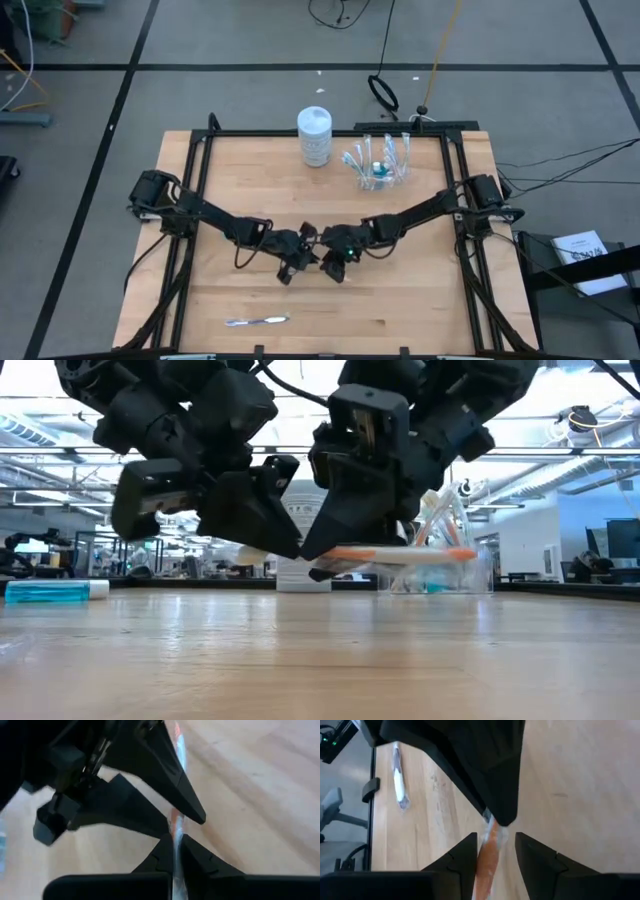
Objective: Pick & Place toothbrushing station
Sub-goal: Put the white and orange toothbrush into the transparent mesh organizer
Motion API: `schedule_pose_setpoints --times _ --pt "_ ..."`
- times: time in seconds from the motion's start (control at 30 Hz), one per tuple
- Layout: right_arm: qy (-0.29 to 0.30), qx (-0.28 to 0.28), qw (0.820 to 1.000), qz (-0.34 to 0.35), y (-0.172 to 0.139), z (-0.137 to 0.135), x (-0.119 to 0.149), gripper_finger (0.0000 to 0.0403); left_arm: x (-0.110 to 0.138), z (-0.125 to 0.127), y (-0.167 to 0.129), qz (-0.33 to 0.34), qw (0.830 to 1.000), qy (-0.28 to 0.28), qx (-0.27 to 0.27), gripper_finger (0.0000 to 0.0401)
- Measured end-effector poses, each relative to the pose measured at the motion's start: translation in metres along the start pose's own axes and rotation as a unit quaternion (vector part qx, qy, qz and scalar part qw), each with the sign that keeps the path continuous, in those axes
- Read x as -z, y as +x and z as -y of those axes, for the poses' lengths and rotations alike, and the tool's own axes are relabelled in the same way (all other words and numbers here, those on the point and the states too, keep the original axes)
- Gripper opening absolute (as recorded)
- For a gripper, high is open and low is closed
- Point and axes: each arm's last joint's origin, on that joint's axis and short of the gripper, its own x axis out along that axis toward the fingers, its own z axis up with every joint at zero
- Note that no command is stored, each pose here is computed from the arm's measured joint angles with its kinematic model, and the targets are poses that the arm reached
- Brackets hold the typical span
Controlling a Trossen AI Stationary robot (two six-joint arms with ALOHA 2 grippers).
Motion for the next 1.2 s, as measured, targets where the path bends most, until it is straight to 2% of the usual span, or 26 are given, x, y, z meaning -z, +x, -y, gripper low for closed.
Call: schedule_pose_setpoints --times 0.17,0.37,0.53,0.67,0.73,0.8,0.9,1.0,1.07,1.2 --pt "-0.037 0.005 0.999 -0.002 -0.003 0.01 -0.007 0.0092 0.002 -0.004 0.0 -0.006 1.0 0.017 -0.012 0.0024" --pt "-0.088 0.011 0.996 -0.01 -0.005 0.019 -0.01 0.0024 0.002 -0.005 0.0 -0.01 0.999 -0.034 -0.026 0.0089" --pt "-0.062 0.03 0.997 -0.046 -0.01 0.024 -0.007 0.002 -0.007 -0.008 -0.009 -0.017 0.993 -0.067 -0.101 0.0149" --pt "-0.055 0.052 0.995 -0.062 -0.029 0.02 -0.009 0.0029 -0.028 -0.015 -0.038 0.024 0.99 -0.063 -0.12 0.0183" --pt "-0.053 0.095 0.992 -0.069 -0.047 0.017 -0.009 0.0026 -0.038 -0.021 -0.057 0.044 0.989 -0.059 -0.128 0.0195" --pt "-0.063 0.136 0.988 -0.046 -0.067 0.011 -0.013 0.002 -0.045 -0.027 -0.079 0.06 0.986 -0.071 -0.138 0.0204" --pt "-0.084 0.24 0.967 -0.006 -0.11 0.002 -0.014 0.0019 -0.05 -0.035 -0.106 0.078 0.98 -0.107 -0.149 0.0212" --pt "-0.085 0.323 0.939 0.085 -0.146 -0.006 -0.013 0.0022 -0.051 -0.04 -0.125 0.089 0.973 -0.146 -0.155 0.0213" --pt "-0.086 0.367 0.915 0.142 -0.166 -0.004 -0.006 0.0024 -0.05 -0.042 -0.133 0.09 0.971 -0.159 -0.157 0.0214" --pt "-0.079 0.417 0.869 0.253 -0.195 0.006 0.012 0.0021 -0.047 -0.041 -0.138 0.074 0.973 -0.16 -0.149 0.0214"
